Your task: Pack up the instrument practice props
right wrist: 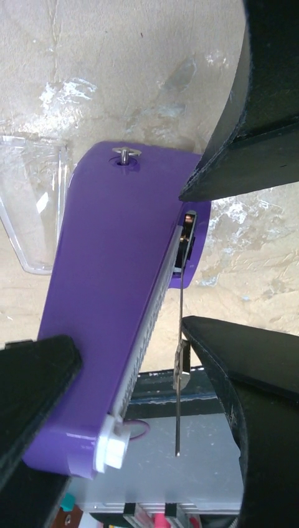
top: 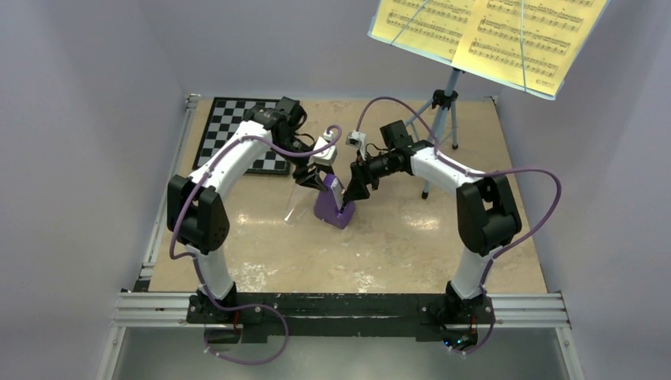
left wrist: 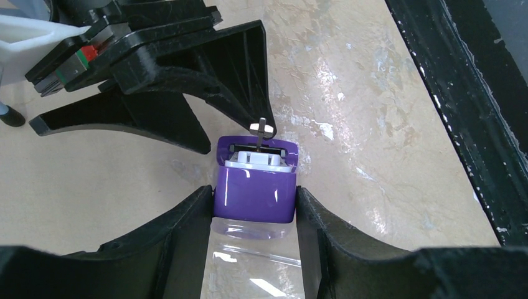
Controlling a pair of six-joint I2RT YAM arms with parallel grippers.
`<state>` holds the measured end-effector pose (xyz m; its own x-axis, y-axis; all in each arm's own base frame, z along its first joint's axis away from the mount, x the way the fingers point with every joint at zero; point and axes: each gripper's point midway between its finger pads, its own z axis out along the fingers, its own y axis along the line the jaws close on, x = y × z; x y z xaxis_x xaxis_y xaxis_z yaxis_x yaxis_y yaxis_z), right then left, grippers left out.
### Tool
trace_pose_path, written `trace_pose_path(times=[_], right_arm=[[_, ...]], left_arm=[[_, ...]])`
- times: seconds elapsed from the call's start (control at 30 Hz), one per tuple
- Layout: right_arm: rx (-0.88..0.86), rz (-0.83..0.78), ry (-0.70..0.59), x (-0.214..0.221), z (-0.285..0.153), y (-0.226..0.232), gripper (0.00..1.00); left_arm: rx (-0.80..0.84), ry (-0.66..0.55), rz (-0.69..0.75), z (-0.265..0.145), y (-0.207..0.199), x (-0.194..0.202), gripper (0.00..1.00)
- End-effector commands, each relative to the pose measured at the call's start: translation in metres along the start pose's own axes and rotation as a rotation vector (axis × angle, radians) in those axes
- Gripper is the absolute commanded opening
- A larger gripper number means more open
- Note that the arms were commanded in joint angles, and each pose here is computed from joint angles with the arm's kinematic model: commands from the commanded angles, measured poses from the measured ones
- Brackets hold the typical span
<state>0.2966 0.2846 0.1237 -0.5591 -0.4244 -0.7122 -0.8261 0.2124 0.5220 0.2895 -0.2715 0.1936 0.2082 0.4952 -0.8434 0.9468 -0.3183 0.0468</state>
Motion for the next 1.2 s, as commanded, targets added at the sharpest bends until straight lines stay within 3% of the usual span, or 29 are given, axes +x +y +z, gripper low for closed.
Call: trace_pose_path(times=[0.0, 0.5, 1.17], right_arm=[[0.030, -0.011, -0.049, -0.025, 0.000, -0.008, 0.72], [0.151, 0.163, -0.108, -0.040, 0.002, -0.035, 0.71], [0.155, 0.223, -0.095, -0.040, -0.002, -0.045, 0.70]], left_arm=[[0.028, 0.004, 0.003, 0.003, -0.003, 0.003, 0.00], [0.049, 0.002, 0.002, 0.005, -0.009, 0.006, 0.00], [0.072, 0.014, 0.031, 0.006, -0.018, 0.011, 0.00]])
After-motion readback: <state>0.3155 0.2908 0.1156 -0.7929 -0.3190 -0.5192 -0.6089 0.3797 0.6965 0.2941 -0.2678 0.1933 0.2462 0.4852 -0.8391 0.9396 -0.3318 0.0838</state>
